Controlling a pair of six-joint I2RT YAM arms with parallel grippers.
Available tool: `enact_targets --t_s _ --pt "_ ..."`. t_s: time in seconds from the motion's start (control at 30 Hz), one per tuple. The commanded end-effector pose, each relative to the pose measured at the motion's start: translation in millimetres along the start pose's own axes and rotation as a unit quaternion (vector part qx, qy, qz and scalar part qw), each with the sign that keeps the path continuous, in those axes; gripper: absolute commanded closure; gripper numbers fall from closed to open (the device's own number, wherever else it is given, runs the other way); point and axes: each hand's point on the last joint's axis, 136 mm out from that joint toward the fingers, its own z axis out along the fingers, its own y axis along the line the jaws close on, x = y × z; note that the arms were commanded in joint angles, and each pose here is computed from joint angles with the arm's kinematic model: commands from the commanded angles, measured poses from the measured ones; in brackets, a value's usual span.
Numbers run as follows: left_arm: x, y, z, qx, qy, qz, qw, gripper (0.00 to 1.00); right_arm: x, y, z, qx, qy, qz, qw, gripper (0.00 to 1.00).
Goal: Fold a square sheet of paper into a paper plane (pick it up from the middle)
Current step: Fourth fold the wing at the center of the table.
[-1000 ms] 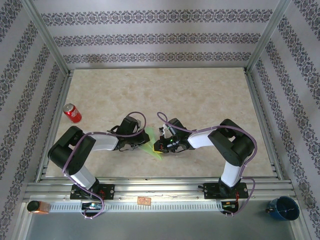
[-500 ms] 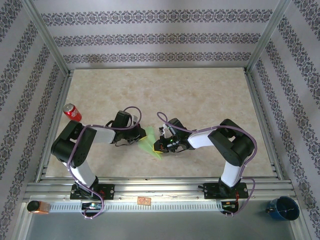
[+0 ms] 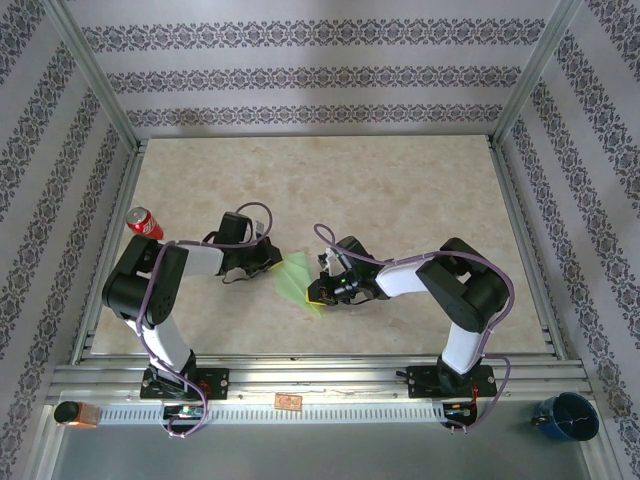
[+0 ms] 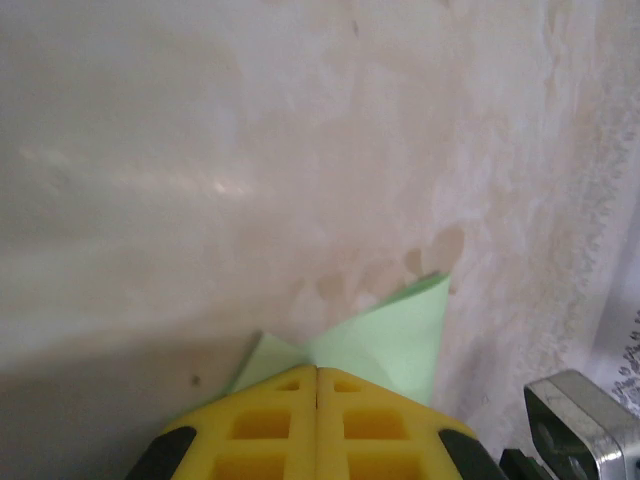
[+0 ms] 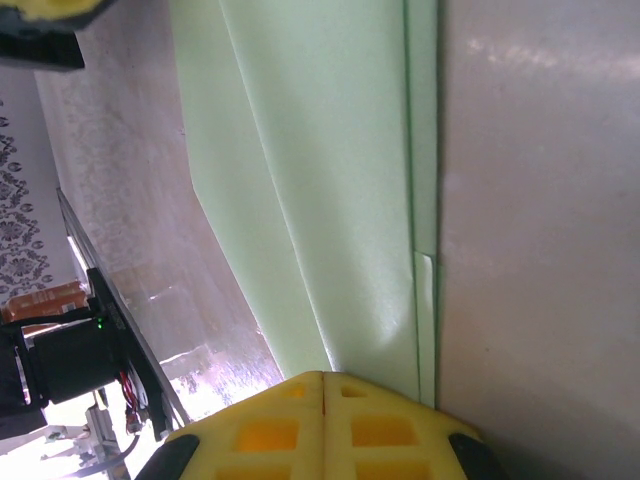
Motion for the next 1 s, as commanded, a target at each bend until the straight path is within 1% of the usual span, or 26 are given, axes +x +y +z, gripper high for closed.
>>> enact_targets --t_s 0.0,0.17,0.3,0.4,0.47,0.6,0.77,0.9,0.97 --pt "-20.4 32.4 -5.3 -0.070 -0.027 -0.003 0.997 0.95 39.1 -57.7 -1.1 0.086 0.052 0.067 0.993 1.00" --pt "-28.6 15.4 -10.8 -0.057 -0.028 0.006 0.998 0.95 38.1 -55.6 -0.9 0.082 0.053 0.065 0.993 1.00" --pt "-30.9 -5.8 -27.4 -0.037 -0.043 0.016 0.998 0.93 36.1 -52.9 -1.5 0.080 0.052 0.062 0.993 1.00" --pt "-25.1 -27.5 -39.3 -0.020 -0.053 0.033 0.998 0.92 36.0 -51.3 -1.8 0.078 0.054 0.059 0.994 1.00" --pt "-14.5 -39.6 -41.8 -0.012 -0.051 0.046 0.998 0.92 36.4 -51.8 -2.5 0.078 0.056 0.059 0.994 1.00" --pt "13.4 -51.2 -31.3 0.003 -0.031 0.063 0.998 0.92 35.1 -50.9 -5.0 0.077 0.053 0.058 0.994 1.00" --pt "43.7 -57.3 -4.7 0.016 0.004 0.078 0.997 0.92 34.8 -49.9 -6.8 0.075 0.053 0.058 0.994 1.00" --pt "51.8 -46.5 10.1 0.005 0.021 0.073 0.997 0.92 34.8 -48.8 -7.5 0.074 0.053 0.058 0.994 1.00" --pt "52.2 -36.2 13.0 -0.013 0.020 0.068 0.997 0.92 33.5 -47.0 -8.0 0.072 0.051 0.057 0.994 1.00"
